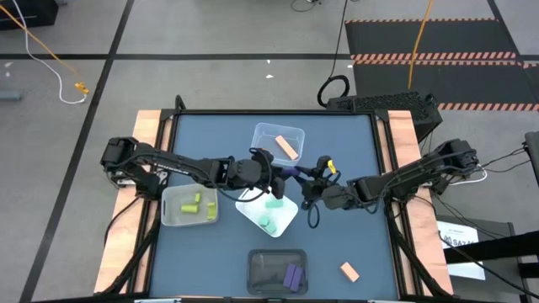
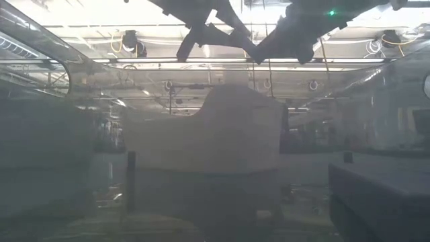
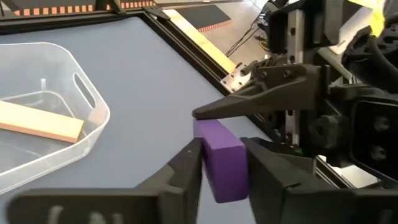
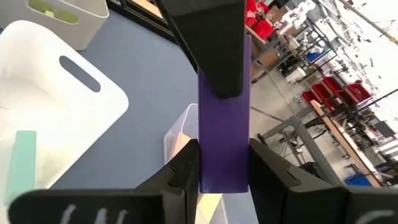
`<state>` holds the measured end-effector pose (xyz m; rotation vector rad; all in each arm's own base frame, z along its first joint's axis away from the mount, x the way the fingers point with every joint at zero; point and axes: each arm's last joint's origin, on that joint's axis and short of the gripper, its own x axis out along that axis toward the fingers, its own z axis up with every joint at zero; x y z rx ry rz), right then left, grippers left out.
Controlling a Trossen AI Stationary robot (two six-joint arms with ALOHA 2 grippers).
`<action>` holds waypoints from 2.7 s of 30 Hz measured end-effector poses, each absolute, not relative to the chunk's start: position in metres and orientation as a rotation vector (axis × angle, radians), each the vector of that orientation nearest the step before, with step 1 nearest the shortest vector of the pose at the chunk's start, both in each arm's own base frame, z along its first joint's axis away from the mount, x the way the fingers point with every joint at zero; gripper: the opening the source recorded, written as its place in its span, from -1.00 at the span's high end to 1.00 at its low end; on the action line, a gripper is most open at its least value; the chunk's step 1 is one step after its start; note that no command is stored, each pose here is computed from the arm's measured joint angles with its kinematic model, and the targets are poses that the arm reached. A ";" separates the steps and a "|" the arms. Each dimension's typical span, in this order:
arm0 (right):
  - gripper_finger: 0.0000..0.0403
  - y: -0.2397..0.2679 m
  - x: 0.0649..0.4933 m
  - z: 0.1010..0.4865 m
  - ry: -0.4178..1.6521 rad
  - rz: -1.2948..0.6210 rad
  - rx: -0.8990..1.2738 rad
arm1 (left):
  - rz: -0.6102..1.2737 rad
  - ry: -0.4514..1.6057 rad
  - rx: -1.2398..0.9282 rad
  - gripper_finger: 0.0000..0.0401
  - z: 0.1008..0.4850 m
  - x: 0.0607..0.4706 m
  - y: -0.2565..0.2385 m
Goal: Sort & place blocks by color
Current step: Put the purple block into the black bin, then put the light brown block into the transparent bin
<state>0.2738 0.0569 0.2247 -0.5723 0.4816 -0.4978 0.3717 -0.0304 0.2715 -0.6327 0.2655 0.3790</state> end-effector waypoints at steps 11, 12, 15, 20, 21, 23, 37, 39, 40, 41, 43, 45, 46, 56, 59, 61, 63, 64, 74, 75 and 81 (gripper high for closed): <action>0.23 0.061 0.273 0.224 0.479 -0.485 -0.573 | 0.393 0.270 -0.602 0.72 0.271 0.371 -0.031; 0.18 0.061 0.273 0.224 0.481 -0.484 -0.575 | 0.393 0.269 -0.602 0.72 0.271 0.371 -0.031; 0.03 0.060 0.271 0.221 0.509 -0.489 -0.578 | 0.393 0.271 -0.590 0.72 0.271 0.371 -0.030; -0.18 0.055 0.260 0.212 0.600 -0.612 -0.541 | 0.402 0.271 -0.575 0.72 0.271 0.371 -0.028; -0.20 0.054 0.257 0.209 0.620 -0.634 -0.521 | 0.407 0.271 -0.575 0.72 0.271 0.371 -0.026; -0.23 0.052 0.251 0.203 0.662 -0.667 -0.475 | 0.421 0.266 -0.577 0.72 0.271 0.372 -0.021; -0.15 0.052 0.222 0.177 0.850 -0.692 0.108 | 0.380 0.040 -0.405 0.72 0.306 0.371 -0.006; -0.15 0.053 0.220 0.168 0.869 -0.652 0.186 | 0.353 0.013 -0.391 0.72 0.311 0.370 -0.013; -0.15 0.053 0.219 0.164 0.875 -0.628 0.214 | 0.337 0.016 -0.387 0.72 0.313 0.369 -0.017; -0.15 0.054 0.218 0.160 0.872 -0.604 0.240 | 0.311 0.033 -0.382 0.72 0.314 0.367 -0.023; -0.15 0.055 0.217 0.151 0.854 -0.552 0.288 | 0.231 0.044 -0.387 0.72 0.315 0.365 -0.036; -0.15 0.055 0.216 0.144 0.833 -0.499 0.314 | 0.140 0.063 -0.407 0.72 0.317 0.362 -0.054; -0.15 0.056 0.216 0.141 0.814 -0.476 0.329 | 0.086 0.081 -0.409 0.72 0.317 0.360 -0.064; -0.15 0.064 0.218 0.135 0.776 -0.145 0.410 | -0.205 0.374 -0.523 0.72 0.291 0.328 -0.165; -0.15 0.072 0.218 0.137 0.793 -0.016 0.475 | -0.203 0.455 -0.568 0.72 0.271 0.327 -0.186; -0.15 0.080 0.216 0.137 0.826 0.063 0.511 | -0.200 0.507 -0.601 0.72 0.256 0.329 -0.196; -0.15 0.091 0.211 0.137 0.866 0.131 0.547 | -0.203 0.562 -0.648 0.72 0.242 0.331 -0.203; -0.15 0.097 0.209 0.137 0.882 0.158 0.563 | -0.207 0.594 -0.670 0.72 0.235 0.332 -0.207; -0.15 0.158 0.175 0.143 0.943 0.293 0.737 | -0.159 0.756 -0.790 0.59 0.201 0.333 -0.218; -0.15 0.163 0.171 0.144 0.940 0.299 0.751 | -0.153 0.764 -0.787 0.51 0.200 0.333 -0.218; -0.15 0.186 0.149 0.148 0.933 0.325 0.822 | -0.147 0.758 -0.774 0.01 0.200 0.335 -0.215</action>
